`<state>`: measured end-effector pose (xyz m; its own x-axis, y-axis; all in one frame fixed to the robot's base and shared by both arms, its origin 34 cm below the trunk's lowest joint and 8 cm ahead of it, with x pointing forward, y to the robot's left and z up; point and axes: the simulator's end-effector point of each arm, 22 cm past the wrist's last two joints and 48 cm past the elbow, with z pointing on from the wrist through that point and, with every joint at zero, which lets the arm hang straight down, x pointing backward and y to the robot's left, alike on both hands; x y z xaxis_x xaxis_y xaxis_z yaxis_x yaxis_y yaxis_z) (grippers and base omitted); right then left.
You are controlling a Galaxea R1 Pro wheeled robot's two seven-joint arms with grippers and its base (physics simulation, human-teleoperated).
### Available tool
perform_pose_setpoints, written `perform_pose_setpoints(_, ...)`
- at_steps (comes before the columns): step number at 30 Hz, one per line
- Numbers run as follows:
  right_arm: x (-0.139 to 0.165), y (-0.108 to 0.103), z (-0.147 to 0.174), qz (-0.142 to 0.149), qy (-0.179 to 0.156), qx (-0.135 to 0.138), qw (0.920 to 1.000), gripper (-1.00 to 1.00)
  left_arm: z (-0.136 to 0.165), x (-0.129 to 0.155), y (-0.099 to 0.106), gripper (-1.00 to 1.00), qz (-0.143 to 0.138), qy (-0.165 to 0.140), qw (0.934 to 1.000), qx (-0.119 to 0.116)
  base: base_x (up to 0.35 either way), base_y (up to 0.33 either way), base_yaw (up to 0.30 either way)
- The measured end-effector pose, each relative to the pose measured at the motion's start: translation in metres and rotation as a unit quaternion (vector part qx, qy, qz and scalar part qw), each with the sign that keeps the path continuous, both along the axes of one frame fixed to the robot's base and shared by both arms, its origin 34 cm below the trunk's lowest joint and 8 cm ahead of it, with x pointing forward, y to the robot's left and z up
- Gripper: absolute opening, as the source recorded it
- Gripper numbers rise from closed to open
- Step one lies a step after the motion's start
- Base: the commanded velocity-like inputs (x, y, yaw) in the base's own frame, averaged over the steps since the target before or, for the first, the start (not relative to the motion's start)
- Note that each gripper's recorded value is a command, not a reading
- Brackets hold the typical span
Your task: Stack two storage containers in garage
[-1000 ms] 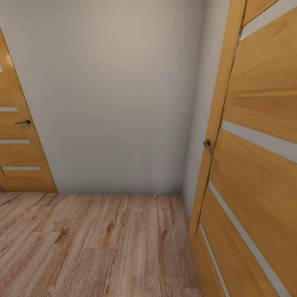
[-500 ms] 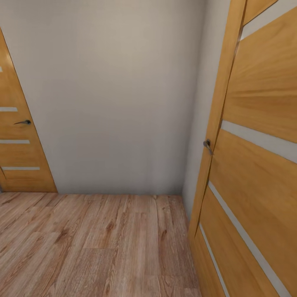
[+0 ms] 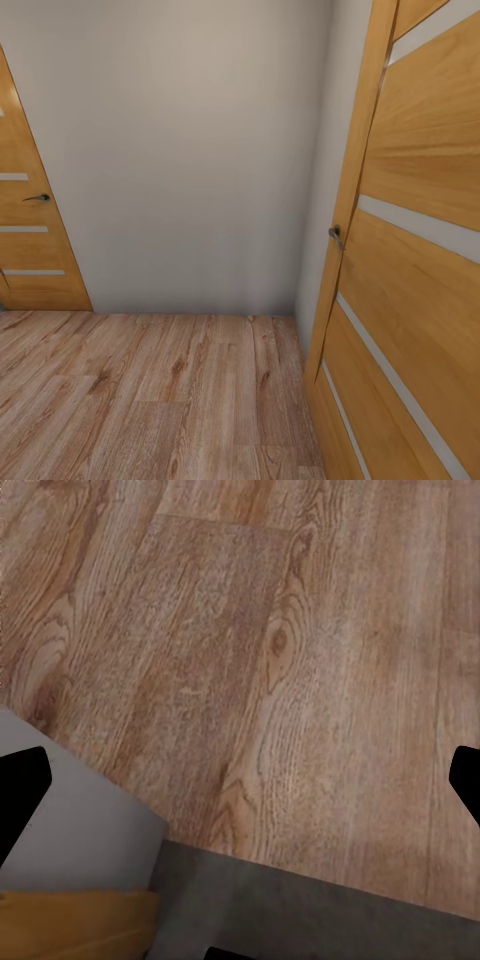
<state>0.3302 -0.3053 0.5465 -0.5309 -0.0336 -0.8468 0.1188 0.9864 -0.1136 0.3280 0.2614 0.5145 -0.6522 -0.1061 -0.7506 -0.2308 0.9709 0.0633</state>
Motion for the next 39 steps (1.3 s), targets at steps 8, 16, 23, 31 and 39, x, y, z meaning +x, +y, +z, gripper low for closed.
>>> perform_pose_setpoints(8,0.007,-0.001,-0.015,0.004,0.041,0.000,0.9991,1.00,-0.001,-0.001,0.001,1.00,-0.001,0.003,1.0000,0.001,0.000,0.000,0.000)
perform_pose_setpoints(16,0.007,-0.001,-0.015,0.005,0.043,-0.001,0.9991,1.00,-0.001,-0.001,-0.001,1.00,-0.002,0.004,1.0000,-0.001,0.000,0.000,0.000)
perform_pose_setpoints(23,0.008,-0.001,-0.015,0.004,0.042,-0.001,0.9991,1.00,-0.002,-0.001,-0.003,1.00,-0.009,0.006,0.9999,-0.004,0.000,0.000,0.000)
perform_pose_setpoints(31,0.007,-0.001,-0.015,0.004,0.042,-0.001,0.9991,1.00,-0.002,-0.001,-0.004,1.00,-0.006,0.006,1.0000,-0.004,0.000,0.000,0.000)
perform_pose_setpoints(39,0.007,-0.001,-0.015,0.005,0.044,-0.001,0.9990,1.00,-0.002,-0.001,-0.003,1.00,-0.003,0.006,1.0000,-0.004,0.000,0.000,0.000)
